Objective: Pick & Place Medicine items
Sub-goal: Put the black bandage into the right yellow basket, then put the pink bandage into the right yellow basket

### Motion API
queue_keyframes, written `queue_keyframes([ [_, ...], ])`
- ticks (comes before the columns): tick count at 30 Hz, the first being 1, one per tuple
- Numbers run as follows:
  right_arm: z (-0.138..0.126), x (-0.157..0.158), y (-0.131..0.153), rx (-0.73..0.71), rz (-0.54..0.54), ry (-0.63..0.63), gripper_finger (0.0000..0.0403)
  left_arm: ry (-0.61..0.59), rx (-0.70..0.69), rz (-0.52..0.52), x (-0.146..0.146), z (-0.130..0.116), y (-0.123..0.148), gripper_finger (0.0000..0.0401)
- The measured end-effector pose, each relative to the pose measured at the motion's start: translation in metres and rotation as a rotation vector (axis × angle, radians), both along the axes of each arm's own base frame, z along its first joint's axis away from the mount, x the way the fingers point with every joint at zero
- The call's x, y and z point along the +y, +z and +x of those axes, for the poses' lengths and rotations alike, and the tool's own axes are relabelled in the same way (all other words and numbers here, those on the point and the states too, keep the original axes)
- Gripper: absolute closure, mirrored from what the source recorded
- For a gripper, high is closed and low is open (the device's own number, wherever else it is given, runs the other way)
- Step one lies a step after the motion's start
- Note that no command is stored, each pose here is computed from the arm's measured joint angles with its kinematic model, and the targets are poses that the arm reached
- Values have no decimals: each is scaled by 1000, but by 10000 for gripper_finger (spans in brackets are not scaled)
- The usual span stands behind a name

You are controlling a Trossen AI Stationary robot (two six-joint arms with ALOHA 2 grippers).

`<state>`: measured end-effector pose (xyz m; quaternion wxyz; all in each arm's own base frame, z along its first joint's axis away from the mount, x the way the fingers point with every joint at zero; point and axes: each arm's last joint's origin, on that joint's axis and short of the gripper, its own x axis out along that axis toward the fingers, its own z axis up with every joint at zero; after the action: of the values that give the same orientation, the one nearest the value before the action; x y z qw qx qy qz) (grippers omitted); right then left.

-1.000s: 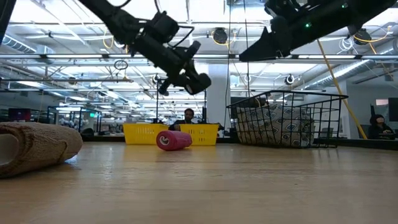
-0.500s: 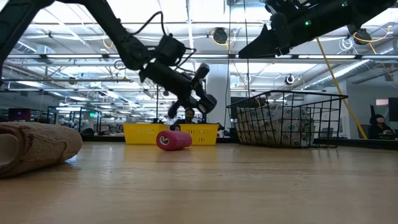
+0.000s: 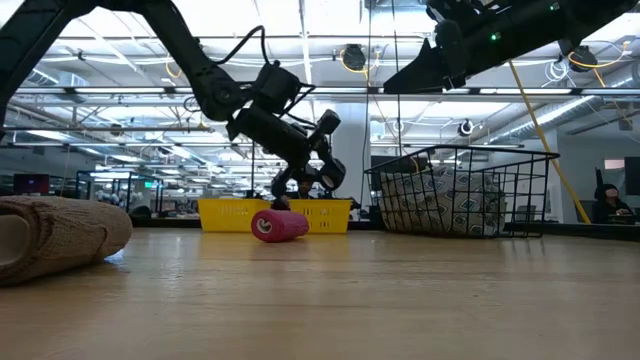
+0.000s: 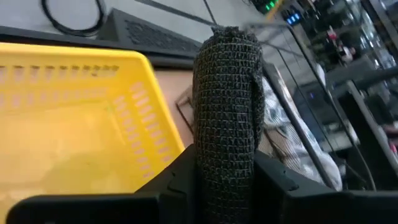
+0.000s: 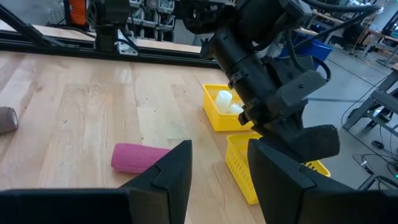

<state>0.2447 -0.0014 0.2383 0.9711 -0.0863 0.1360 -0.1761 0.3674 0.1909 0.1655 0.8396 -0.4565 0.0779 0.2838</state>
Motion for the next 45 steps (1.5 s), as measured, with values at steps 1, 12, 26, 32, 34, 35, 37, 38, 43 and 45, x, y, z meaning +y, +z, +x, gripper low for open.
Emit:
queue_keyframes([
  [1, 0, 0, 0, 0, 0, 0, 259, 15, -2, -7, 0, 0, 0, 293],
  [12, 0, 0, 0, 0, 0, 0, 263, 81, 6, 1, 2, -1, -1, 200],
  [26, 0, 0, 0, 0, 1, 1, 264, 92, -11, -18, 2, -1, 0, 140],
  [32, 0, 0, 0, 0, 1, 1, 264, 87, -7, -8, 2, -1, 0, 139],
  [34, 0, 0, 0, 0, 1, 1, 264, 78, 3, 11, 2, -1, 0, 142],
  [35, 0, 0, 0, 0, 1, 1, 264, 74, 7, 18, 2, -1, 0, 143],
  [37, 0, 0, 0, 0, 1, 1, 264, 65, 2, 26, 2, -1, 1, 143],
  [38, 0, 0, 0, 0, 1, 1, 264, 50, -10, 24, 2, 0, 2, 142],
  [43, 0, 0, 0, 4, 0, 1, 264, -139, -156, 21, 3, 3, 14, 140],
  [45, 0, 0, -1, 10, 0, 1, 264, -271, -246, 12, 3, 4, 21, 143],
])
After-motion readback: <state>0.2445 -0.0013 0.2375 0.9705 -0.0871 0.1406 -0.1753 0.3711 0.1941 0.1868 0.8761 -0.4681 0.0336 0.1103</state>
